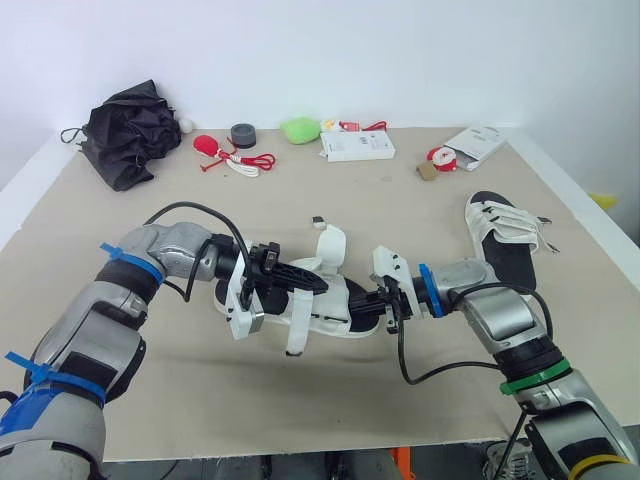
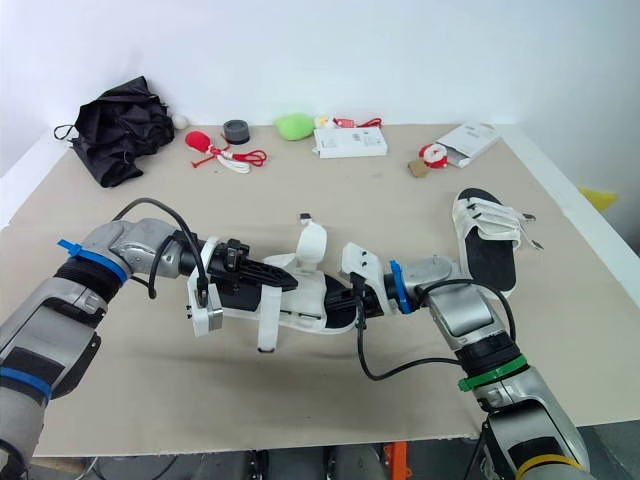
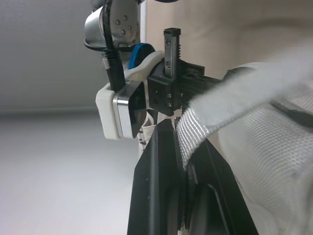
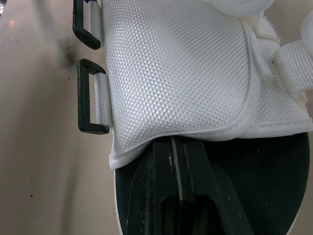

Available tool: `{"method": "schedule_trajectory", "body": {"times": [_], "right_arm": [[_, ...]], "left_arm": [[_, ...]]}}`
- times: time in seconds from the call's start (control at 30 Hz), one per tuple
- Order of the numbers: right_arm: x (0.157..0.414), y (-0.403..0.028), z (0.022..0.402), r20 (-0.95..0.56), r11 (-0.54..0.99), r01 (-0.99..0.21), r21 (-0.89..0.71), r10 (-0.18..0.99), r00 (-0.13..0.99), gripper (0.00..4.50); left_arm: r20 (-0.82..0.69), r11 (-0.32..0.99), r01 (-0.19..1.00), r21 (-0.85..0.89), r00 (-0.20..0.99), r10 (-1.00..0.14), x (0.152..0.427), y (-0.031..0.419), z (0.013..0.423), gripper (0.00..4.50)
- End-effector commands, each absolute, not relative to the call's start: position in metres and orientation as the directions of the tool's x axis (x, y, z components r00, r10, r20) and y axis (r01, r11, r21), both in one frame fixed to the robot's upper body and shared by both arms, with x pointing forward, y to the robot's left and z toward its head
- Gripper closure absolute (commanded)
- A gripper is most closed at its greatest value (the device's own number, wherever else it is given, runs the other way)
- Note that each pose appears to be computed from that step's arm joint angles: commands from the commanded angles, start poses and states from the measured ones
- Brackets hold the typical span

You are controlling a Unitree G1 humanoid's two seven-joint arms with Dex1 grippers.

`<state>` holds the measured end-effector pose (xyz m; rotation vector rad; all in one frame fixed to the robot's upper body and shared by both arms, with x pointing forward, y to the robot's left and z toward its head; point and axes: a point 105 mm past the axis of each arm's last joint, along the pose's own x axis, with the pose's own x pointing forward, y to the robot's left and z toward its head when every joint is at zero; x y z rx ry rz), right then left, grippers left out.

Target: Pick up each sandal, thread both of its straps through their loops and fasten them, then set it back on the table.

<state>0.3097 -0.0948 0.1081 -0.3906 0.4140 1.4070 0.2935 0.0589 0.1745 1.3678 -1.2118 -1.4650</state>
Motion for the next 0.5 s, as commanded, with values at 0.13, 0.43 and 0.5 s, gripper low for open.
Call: {"method": "schedule_trajectory", "body": {"times": [0.13, 0.43, 0.5], "right_arm": [[0.306, -0.098, 0.085, -0.558, 0.146, -0.989, 0.038, 0.824, 0.101, 4.50], [0.306, -0.097, 0.086, -0.555, 0.142, -0.989, 0.041, 0.826, 0.096, 4.50], [0.306, -0.097, 0.086, -0.554, 0.141, -0.989, 0.042, 0.827, 0.094, 4.50]], "left_arm": [[-0.228, -0.235, 0.034, 0.971, -0.145, -0.963, 0.289, 0.062, 0.163, 2.55], [-0.119, -0.101, 0.547, 0.831, -0.002, -0.993, 0.299, 0.086, 0.174, 2.55], [-0.059, -0.037, 0.687, 0.726, 0.008, -0.998, 0.302, 0.098, 0.196, 2.55]]}}
